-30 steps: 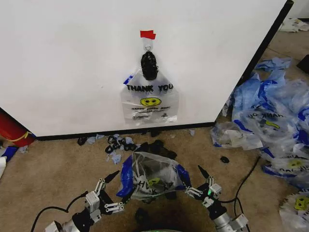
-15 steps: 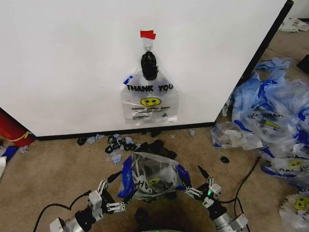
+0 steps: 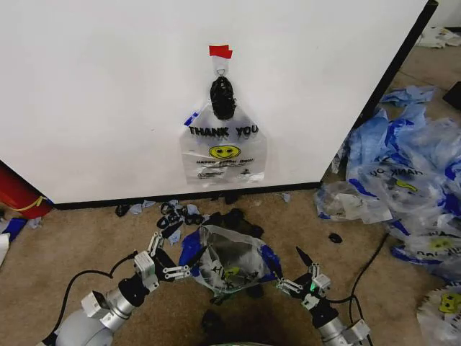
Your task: Pick up the garbage bag from the wall and place it over the trash bin.
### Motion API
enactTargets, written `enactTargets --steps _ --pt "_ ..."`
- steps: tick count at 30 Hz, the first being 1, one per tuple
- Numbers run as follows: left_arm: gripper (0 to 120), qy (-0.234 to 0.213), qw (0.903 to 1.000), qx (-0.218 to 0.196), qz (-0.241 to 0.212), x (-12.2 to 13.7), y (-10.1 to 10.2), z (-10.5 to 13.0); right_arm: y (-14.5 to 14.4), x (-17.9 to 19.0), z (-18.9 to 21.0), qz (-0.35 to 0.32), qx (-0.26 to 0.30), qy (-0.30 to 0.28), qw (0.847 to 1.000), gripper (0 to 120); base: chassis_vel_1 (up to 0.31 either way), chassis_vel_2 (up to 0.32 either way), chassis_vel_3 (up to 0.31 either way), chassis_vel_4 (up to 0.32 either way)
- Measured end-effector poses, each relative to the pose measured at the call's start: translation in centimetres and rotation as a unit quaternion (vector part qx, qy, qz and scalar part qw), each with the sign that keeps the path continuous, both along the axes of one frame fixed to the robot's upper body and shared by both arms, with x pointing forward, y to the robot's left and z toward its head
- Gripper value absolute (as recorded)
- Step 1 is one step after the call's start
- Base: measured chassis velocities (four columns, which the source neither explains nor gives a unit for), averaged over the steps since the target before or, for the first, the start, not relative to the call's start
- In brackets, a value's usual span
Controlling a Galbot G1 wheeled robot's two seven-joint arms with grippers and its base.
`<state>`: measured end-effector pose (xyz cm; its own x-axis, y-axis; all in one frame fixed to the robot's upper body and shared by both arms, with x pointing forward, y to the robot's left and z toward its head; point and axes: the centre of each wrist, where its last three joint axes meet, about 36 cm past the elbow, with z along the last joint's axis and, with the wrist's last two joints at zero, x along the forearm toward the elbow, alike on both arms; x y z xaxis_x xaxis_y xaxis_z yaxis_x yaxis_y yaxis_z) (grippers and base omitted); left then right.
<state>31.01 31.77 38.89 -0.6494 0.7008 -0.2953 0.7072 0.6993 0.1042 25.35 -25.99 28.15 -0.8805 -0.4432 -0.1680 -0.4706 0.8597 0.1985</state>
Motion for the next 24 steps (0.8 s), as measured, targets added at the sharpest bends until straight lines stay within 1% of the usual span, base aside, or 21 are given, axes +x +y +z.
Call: enactTargets --steps 7,14,18,22,24 --pt "95 -0.005 0.9999 -0.012 0.009 0.2 0.0 0.4 0.0 -0.1 -0.1 0.001 -0.001 -0.001 1.000 99 0.000 0.000 0.000 0.000" --pt "95 -0.004 0.9998 -0.012 0.013 0.2 0.2 0.2 0.1 -0.1 0.1 0.001 0.002 -0.003 1.000 99 0.000 0.000 0.000 0.000" --pt "95 -0.003 0.9997 -0.013 0.021 0.2 0.4 -0.3 0.5 0.0 0.8 -0.002 0.016 -0.010 1.000 99 0.000 0.000 0.000 0.000" --pt "95 -0.007 0.9995 -0.018 0.024 0.4 0.3 -0.2 0.5 -0.3 1.7 -0.001 0.027 -0.014 1.000 99 0.000 0.000 0.000 0.000" --pt "95 -0.006 0.9995 -0.022 0.023 0.3 0.0 -0.1 0.7 -0.4 3.0 0.001 0.040 -0.022 0.999 99 0.000 0.000 0.000 0.000"
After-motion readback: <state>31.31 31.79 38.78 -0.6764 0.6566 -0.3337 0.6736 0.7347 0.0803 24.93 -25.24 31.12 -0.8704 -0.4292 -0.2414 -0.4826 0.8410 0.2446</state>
